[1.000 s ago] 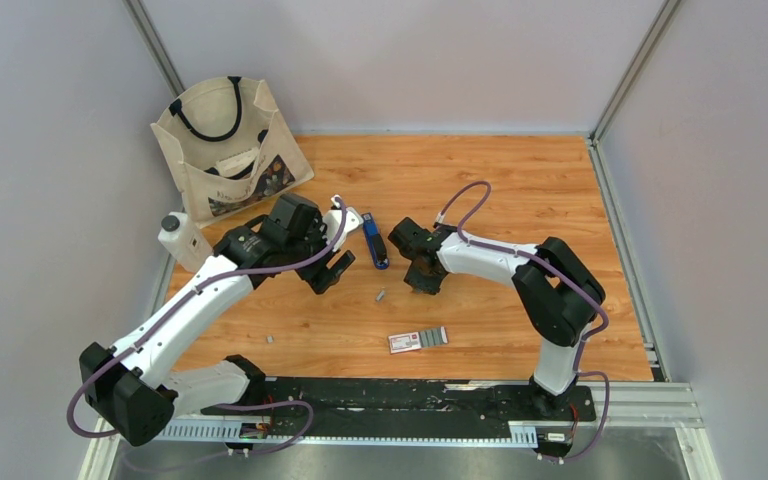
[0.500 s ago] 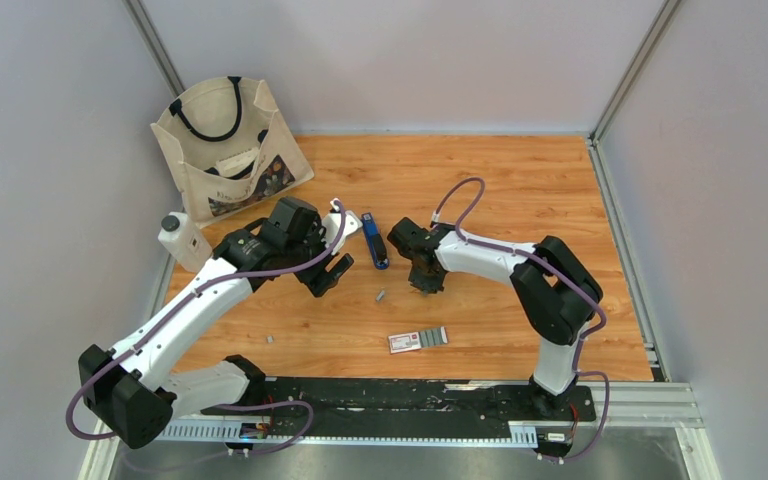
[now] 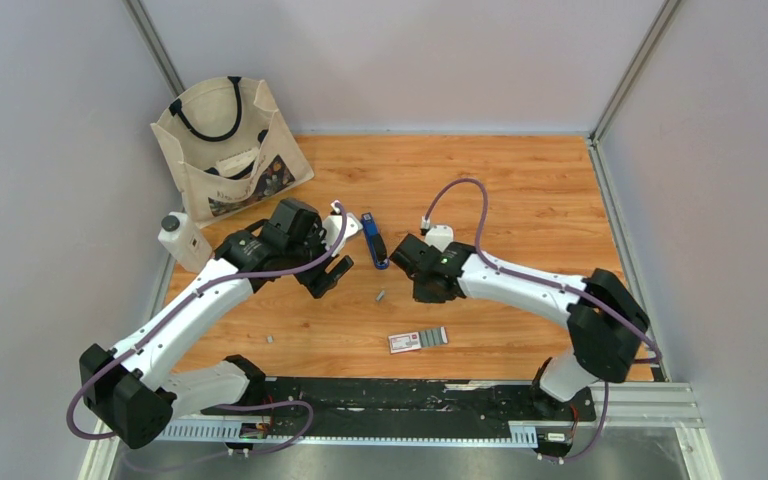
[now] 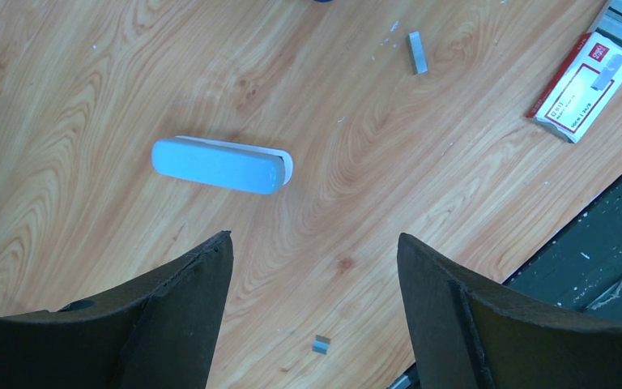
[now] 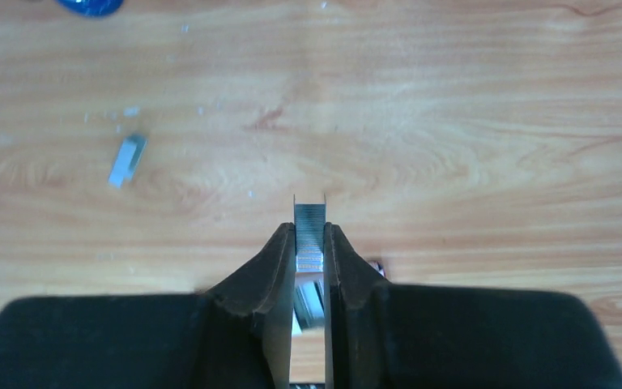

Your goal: Unload the staples from the stapler

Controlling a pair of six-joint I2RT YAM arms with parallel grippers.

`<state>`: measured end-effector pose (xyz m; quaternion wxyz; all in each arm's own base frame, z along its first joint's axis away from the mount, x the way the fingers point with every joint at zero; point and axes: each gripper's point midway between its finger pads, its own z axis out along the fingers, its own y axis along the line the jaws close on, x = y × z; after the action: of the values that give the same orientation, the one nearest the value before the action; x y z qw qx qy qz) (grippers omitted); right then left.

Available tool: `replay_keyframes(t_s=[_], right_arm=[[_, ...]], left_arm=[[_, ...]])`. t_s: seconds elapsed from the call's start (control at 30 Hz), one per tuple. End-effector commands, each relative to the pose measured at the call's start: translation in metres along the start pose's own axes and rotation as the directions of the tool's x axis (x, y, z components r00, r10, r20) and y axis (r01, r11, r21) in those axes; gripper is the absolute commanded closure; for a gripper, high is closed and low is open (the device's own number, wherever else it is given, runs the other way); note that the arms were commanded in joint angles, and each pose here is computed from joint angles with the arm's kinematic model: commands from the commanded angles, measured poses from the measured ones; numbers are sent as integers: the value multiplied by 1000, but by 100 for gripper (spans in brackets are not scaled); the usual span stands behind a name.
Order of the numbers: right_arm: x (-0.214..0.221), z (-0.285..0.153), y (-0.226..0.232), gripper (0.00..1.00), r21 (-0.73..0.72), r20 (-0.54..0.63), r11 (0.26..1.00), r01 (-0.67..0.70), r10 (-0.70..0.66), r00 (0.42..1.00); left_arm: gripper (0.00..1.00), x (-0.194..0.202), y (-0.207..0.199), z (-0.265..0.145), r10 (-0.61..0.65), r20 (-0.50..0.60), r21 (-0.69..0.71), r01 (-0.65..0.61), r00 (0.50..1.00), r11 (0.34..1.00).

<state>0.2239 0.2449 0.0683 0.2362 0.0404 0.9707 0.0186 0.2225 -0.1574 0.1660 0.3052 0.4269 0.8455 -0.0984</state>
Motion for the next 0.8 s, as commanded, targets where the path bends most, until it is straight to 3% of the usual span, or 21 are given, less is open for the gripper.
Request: replay_keyframes(t_s=[0.0,0.33,0.77], right_arm=[[14,-18,-7,85,-53,25,997,62,-61,998],[60,-21,-7,84,-89,-8,985,149,-150,989],[80,-18,5,85,-90,-20,974,208,-211,977]], left_arm=[[18,-3,4,0,25,20,-16,-24,1000,1000],[19,0,4,3,21,-6,-5,-21,1000,1000],[19,2,3,5,14,-17,-5,-14,1000,1000]])
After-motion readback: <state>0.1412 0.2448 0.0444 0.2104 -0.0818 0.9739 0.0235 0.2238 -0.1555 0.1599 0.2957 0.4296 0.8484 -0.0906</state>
